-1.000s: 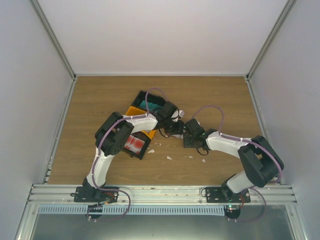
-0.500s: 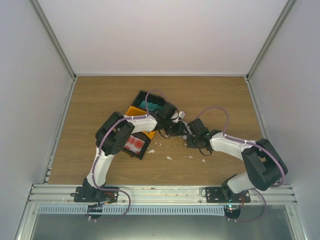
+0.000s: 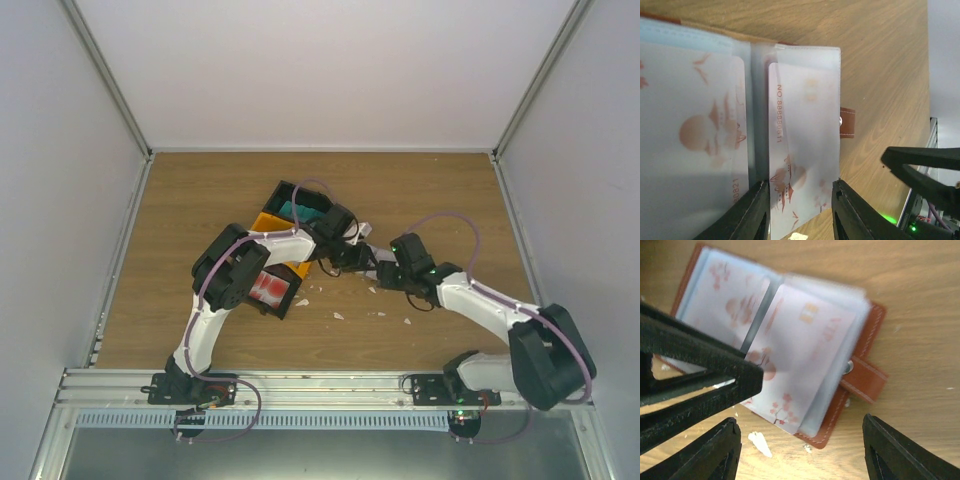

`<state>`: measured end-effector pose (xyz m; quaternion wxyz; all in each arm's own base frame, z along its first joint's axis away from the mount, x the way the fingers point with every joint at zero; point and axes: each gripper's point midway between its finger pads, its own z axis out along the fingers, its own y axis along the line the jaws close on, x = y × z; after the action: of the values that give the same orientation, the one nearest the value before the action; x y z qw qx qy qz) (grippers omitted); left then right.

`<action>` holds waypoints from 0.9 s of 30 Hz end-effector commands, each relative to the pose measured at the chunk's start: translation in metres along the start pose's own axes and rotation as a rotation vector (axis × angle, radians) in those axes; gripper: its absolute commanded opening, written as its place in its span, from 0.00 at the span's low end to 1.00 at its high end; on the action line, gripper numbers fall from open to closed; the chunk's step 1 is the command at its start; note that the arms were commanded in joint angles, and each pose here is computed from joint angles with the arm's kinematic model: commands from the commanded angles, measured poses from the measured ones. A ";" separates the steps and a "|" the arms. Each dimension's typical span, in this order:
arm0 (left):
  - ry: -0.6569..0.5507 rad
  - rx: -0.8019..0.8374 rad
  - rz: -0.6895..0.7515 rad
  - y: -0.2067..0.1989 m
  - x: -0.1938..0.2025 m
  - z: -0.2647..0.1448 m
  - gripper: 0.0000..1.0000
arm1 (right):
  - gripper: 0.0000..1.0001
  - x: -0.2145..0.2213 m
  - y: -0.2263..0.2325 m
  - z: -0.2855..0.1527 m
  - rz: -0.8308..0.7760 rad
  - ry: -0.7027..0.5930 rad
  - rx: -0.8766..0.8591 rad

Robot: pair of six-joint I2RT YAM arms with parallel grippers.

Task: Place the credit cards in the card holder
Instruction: Insert the credit card into the card holder.

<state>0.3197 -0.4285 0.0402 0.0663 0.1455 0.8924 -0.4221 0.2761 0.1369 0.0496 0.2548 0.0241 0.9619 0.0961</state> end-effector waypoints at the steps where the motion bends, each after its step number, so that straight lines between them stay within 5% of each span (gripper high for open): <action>1: -0.020 0.007 0.059 -0.007 -0.010 0.003 0.38 | 0.66 -0.012 -0.015 -0.015 0.108 -0.051 -0.009; 11: -0.067 -0.044 0.037 0.000 -0.008 -0.008 0.35 | 0.49 -0.008 -0.045 -0.008 0.328 0.007 -0.064; 27: -0.058 -0.048 -0.011 0.009 0.007 -0.008 0.17 | 0.29 0.015 -0.036 0.017 0.316 0.133 -0.140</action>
<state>0.3210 -0.4145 0.0317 0.0893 0.1223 0.9034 -0.4011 0.2705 0.0993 0.0230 0.1783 0.1619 0.9532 0.1826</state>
